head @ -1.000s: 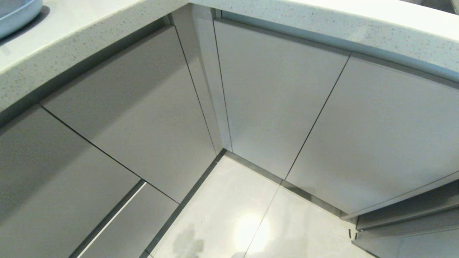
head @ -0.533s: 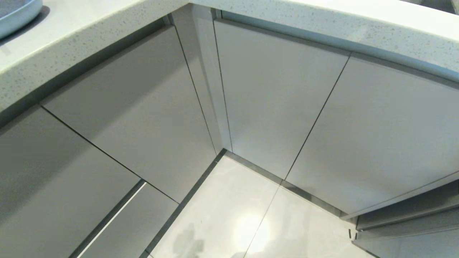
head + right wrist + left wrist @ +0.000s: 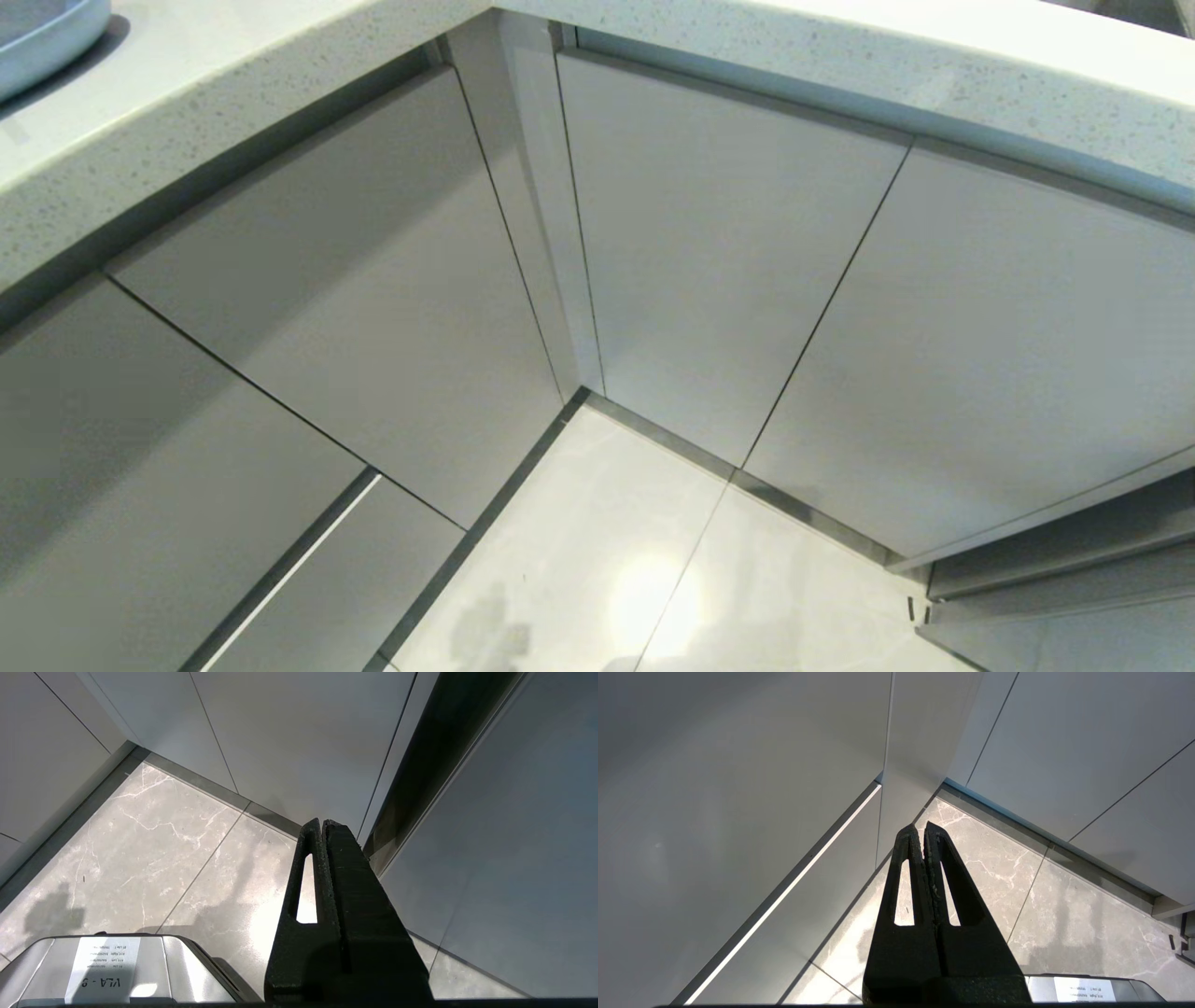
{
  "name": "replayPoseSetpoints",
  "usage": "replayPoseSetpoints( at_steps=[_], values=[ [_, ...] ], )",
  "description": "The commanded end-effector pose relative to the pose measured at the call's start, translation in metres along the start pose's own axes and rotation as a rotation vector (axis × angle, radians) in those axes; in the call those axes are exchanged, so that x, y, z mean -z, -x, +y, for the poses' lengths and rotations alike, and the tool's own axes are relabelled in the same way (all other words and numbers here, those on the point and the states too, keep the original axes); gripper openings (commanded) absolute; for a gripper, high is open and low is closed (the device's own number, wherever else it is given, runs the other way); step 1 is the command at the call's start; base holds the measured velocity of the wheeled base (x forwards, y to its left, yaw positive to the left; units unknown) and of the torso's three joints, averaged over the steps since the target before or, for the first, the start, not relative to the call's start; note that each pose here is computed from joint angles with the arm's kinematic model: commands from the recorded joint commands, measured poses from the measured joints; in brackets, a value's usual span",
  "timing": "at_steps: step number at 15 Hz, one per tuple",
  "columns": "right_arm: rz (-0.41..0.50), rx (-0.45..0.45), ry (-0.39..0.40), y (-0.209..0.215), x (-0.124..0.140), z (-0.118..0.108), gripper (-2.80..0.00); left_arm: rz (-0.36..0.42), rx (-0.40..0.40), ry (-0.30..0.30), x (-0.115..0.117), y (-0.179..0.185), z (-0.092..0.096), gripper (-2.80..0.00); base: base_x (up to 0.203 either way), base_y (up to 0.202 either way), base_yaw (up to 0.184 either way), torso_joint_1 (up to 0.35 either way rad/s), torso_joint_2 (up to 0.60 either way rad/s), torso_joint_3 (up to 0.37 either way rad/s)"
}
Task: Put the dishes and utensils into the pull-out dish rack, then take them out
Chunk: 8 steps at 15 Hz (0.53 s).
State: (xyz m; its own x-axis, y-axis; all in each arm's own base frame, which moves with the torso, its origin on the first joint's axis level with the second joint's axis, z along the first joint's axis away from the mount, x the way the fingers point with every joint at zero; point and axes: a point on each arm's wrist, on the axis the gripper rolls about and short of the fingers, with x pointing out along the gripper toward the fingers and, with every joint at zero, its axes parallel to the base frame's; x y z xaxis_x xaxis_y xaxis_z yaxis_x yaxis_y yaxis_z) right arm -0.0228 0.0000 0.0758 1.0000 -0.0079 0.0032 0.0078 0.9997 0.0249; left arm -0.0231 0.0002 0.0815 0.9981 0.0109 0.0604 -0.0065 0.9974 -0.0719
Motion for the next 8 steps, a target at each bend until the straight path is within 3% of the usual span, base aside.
replayPoseSetpoints(
  at_steps=[1, 8],
  values=[
    [-0.003, 0.0, 0.0, 0.0002, 0.0005, 0.0, -2.8, 0.026, -0.003, 0.0, 0.0072, -0.0017, 0.0005, -2.8, 0.0, 0.0, 0.0, 0.0, 0.0, 0.0],
    [-0.001, 0.0, -0.001, 0.0001, 0.0005, 0.0, -2.8, 0.026, -0.003, 0.0, 0.0072, -0.0017, 0.0005, -2.8, 0.0, 0.0, 0.0, 0.0, 0.0, 0.0]
  ],
)
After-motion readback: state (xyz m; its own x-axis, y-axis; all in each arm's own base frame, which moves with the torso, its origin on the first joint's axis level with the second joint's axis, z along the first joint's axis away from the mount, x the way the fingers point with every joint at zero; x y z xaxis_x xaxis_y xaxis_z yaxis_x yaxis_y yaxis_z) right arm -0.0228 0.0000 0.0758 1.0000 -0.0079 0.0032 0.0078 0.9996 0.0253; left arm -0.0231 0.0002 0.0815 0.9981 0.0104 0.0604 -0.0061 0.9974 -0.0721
